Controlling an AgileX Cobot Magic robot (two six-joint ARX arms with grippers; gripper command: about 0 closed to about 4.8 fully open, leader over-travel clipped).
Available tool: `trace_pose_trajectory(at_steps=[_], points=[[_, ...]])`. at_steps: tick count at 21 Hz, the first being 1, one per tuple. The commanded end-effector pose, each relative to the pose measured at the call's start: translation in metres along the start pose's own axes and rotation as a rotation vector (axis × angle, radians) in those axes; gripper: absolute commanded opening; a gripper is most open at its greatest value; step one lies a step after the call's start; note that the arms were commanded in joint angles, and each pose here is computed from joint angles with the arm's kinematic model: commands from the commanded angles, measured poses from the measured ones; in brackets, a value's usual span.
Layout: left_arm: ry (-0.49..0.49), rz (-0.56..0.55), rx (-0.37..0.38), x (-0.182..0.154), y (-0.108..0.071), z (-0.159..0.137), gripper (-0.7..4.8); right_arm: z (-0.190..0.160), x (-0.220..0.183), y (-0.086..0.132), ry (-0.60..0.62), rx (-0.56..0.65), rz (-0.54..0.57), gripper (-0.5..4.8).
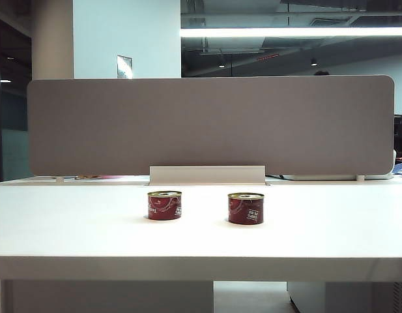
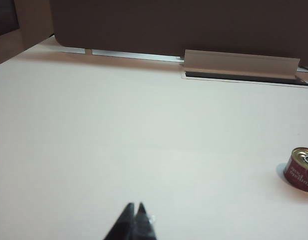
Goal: Stack a can of tomatoes on the right onto the can of tomatoes on the left.
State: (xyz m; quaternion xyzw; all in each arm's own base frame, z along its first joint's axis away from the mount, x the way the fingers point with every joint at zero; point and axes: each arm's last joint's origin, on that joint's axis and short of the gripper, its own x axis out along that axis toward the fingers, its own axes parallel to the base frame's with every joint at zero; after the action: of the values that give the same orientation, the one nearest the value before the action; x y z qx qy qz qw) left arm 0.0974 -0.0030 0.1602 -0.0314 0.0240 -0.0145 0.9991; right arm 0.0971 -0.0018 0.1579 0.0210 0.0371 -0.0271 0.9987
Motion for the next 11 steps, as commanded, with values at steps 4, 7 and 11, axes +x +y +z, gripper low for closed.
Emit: trace_pose_trajectory(at_steps=[4, 7, 11], points=[[-0.008, -0.003, 0.004, -0.0002, -0.0001, 0.0018, -0.06, -0.0011, 0.0004, 0.0000, -0.004, -0.003, -0.001, -0.01], [-0.009, -0.003, 0.004, -0.0003, -0.0002, 0.0020, -0.06, -0.0002, 0.0004, 0.0000, -0.014, -0.003, 0.000, -0.01], [-0.007, -0.003, 0.004, -0.0002, -0.0001, 0.0018, -0.06, 0.0013, 0.0003, 0.0001, -0.029, -0.002, 0.001, -0.01]])
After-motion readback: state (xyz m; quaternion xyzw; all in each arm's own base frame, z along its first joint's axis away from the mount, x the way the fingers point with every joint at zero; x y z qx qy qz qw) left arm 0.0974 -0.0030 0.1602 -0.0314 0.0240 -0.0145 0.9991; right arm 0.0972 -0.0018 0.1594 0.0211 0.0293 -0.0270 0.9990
